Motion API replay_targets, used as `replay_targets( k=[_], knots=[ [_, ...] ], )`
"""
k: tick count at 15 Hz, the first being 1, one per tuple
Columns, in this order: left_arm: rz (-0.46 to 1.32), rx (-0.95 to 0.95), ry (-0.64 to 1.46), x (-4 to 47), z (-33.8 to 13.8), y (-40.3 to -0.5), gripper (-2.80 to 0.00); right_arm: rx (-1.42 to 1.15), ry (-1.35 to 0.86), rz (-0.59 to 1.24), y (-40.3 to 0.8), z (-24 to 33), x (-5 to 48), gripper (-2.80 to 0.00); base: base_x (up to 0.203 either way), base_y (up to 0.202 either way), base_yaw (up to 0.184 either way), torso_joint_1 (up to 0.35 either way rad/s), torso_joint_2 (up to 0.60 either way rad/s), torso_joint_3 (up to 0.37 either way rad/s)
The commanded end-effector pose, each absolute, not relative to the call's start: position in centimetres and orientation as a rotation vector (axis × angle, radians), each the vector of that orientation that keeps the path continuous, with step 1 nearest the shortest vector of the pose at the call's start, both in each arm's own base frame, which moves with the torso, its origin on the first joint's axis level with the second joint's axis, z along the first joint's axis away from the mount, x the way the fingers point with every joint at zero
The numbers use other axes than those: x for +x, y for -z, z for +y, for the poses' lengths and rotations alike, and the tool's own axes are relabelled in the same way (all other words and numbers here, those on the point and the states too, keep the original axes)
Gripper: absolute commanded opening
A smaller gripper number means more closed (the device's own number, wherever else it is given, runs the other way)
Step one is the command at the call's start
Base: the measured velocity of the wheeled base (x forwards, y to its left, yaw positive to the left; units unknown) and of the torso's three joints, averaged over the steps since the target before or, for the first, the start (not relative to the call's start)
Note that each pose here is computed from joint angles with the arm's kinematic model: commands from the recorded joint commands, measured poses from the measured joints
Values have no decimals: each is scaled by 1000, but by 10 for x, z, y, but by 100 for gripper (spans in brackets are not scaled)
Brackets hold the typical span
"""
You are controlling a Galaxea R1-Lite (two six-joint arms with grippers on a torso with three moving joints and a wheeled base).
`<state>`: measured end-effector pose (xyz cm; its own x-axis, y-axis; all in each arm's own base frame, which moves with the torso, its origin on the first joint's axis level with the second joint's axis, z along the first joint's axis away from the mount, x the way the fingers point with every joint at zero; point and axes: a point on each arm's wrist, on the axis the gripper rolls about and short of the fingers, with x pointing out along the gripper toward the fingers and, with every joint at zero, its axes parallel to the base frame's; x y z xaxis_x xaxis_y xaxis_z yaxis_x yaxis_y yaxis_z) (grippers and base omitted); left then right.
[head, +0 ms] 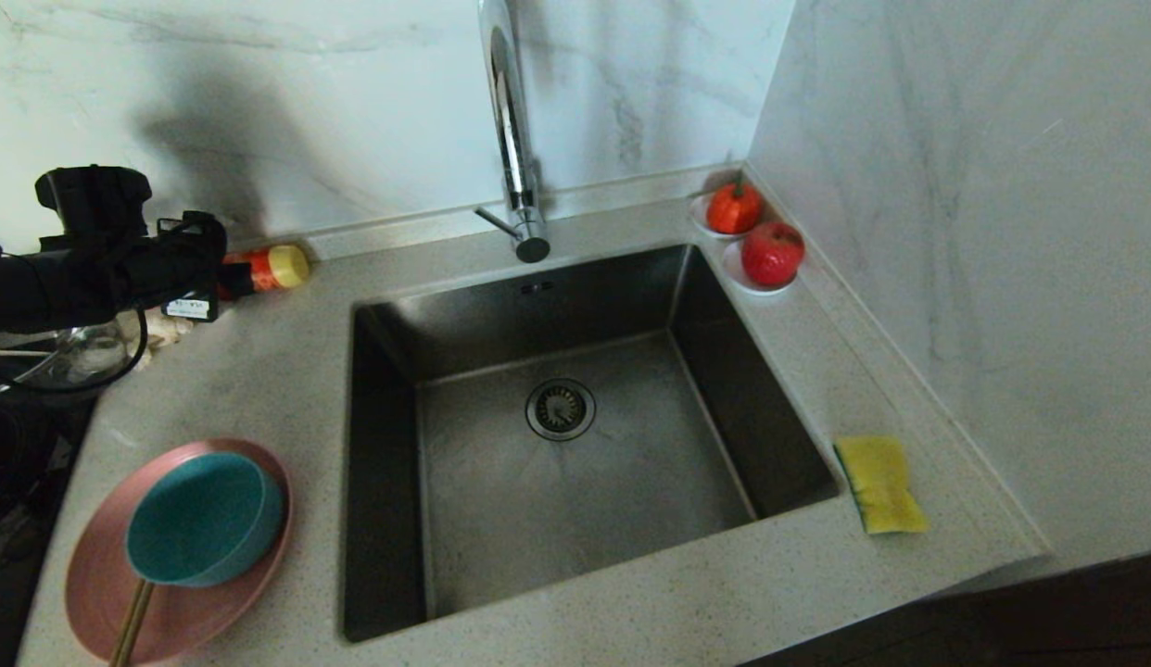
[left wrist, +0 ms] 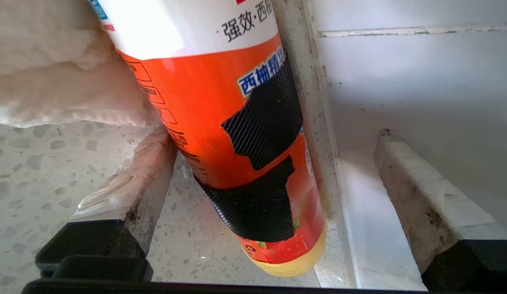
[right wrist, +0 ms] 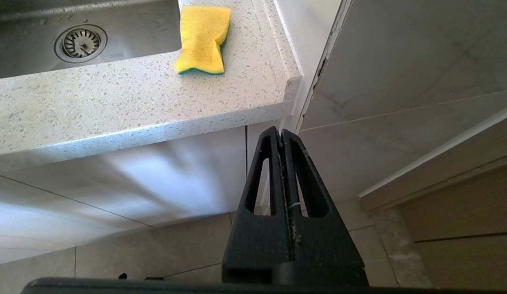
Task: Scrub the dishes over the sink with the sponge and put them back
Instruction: Grab the dish soap
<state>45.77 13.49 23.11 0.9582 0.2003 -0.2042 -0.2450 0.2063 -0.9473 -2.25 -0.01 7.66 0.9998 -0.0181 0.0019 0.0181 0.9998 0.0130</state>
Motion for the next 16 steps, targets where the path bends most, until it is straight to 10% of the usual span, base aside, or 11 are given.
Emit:
replay_targets(
  k=[1,16],
  knots=[
    [44,-1333,-306,459,133,-230,-280,14,18,-2,-77,0,-22,-280,0,0,0,0,0,0],
    [1,-1287,-278,438,127,-263,-280,13,18,-2,-77,0,-22,-280,0,0,0,0,0,0]
  ],
)
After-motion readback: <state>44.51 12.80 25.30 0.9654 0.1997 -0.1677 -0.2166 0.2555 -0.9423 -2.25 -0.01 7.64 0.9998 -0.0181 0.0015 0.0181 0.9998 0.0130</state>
